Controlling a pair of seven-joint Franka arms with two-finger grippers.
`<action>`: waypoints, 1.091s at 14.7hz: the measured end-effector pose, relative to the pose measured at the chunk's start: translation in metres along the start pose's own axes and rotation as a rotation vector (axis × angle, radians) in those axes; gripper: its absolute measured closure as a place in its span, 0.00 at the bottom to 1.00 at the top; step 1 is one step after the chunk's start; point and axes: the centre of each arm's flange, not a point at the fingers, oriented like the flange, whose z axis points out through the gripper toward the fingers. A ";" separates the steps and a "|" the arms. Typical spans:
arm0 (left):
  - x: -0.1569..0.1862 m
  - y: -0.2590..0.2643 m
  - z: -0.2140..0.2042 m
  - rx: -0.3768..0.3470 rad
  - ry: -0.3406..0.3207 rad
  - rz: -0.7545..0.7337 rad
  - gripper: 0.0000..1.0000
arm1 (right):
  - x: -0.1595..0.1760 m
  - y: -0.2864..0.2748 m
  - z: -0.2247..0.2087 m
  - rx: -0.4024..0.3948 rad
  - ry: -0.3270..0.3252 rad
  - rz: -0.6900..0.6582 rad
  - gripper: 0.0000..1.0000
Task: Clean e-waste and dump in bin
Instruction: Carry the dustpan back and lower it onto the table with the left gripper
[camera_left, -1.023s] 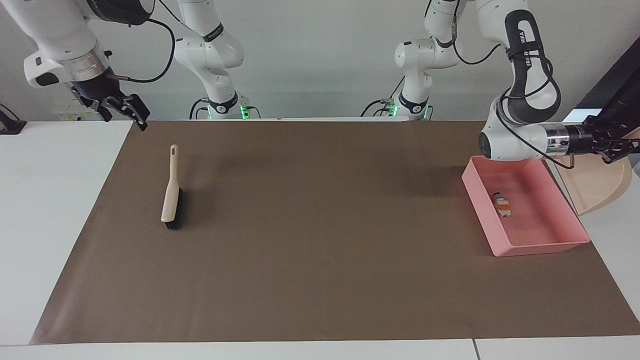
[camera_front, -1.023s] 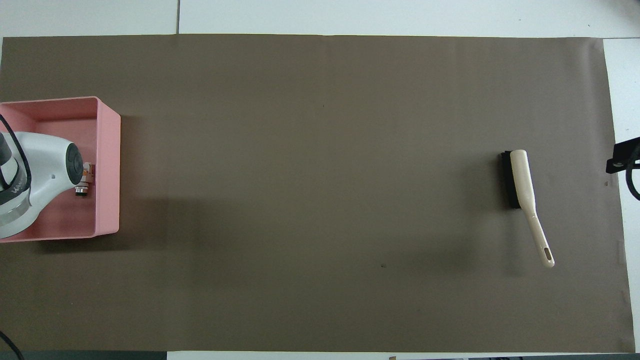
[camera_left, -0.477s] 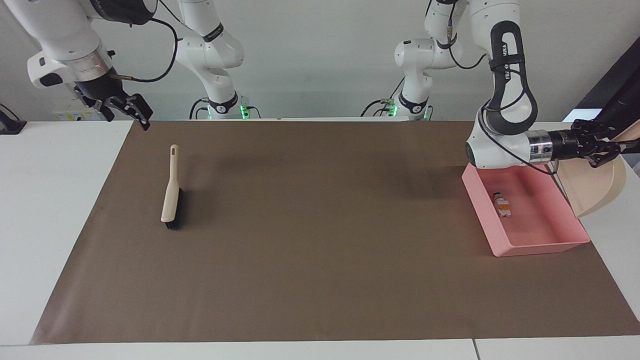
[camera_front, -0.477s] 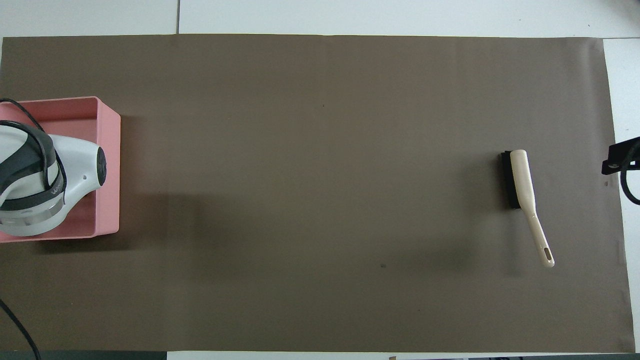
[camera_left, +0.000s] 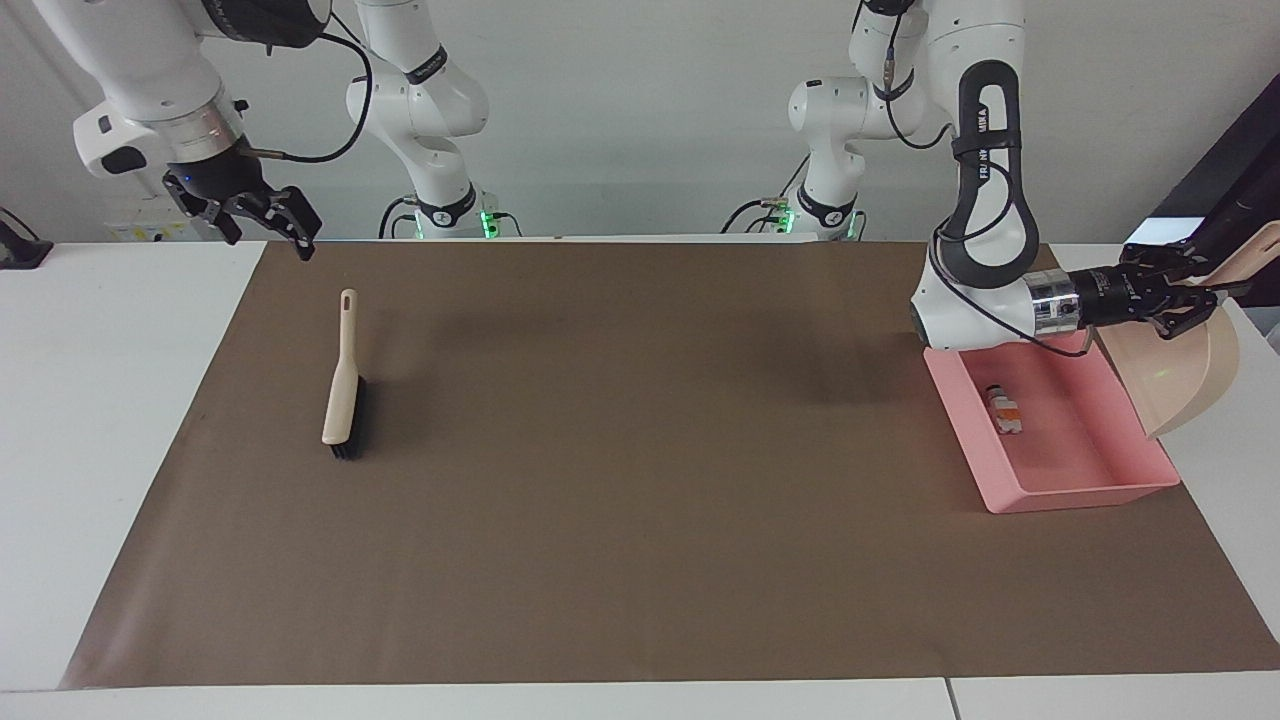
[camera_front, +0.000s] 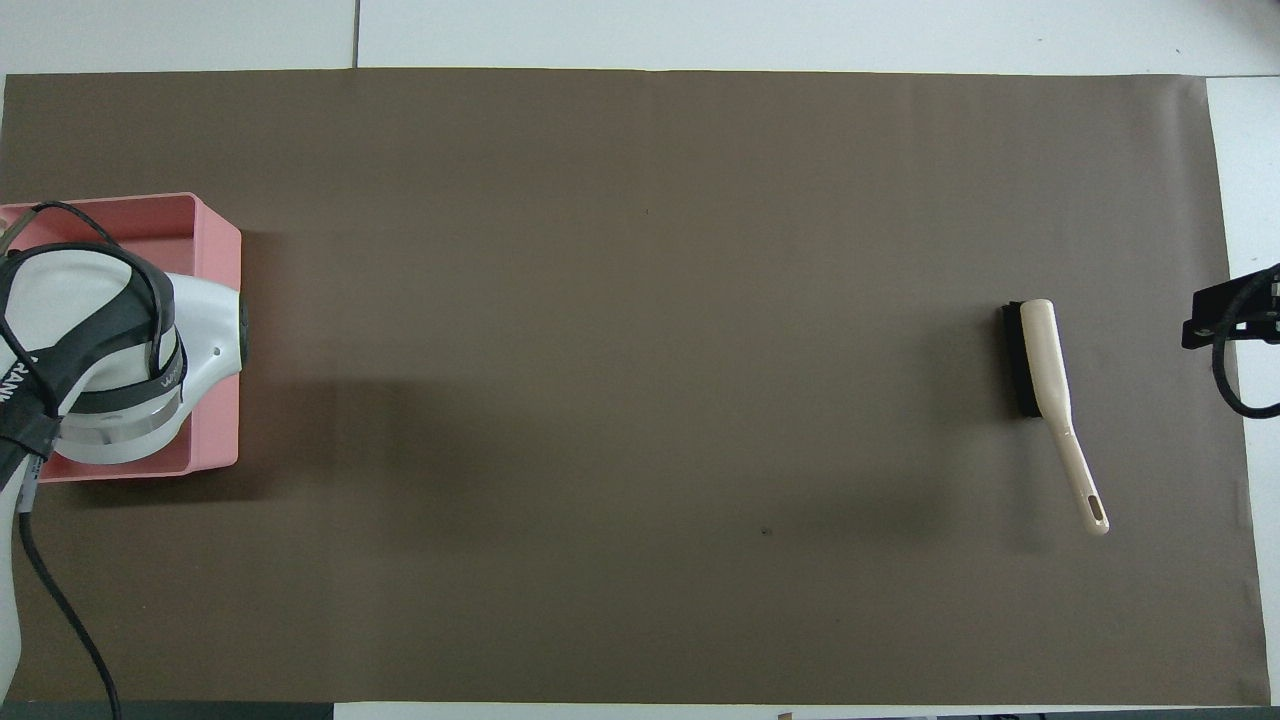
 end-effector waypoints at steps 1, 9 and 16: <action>-0.010 0.001 0.003 -0.006 0.019 -0.013 0.67 | 0.000 -0.002 0.000 0.000 0.000 -0.003 0.00; -0.090 0.035 0.019 -0.073 0.605 -0.049 0.67 | -0.001 -0.004 -0.001 0.000 0.000 -0.007 0.00; -0.075 0.031 -0.057 -0.120 1.096 -0.036 0.67 | -0.001 -0.004 -0.001 0.000 0.000 -0.007 0.00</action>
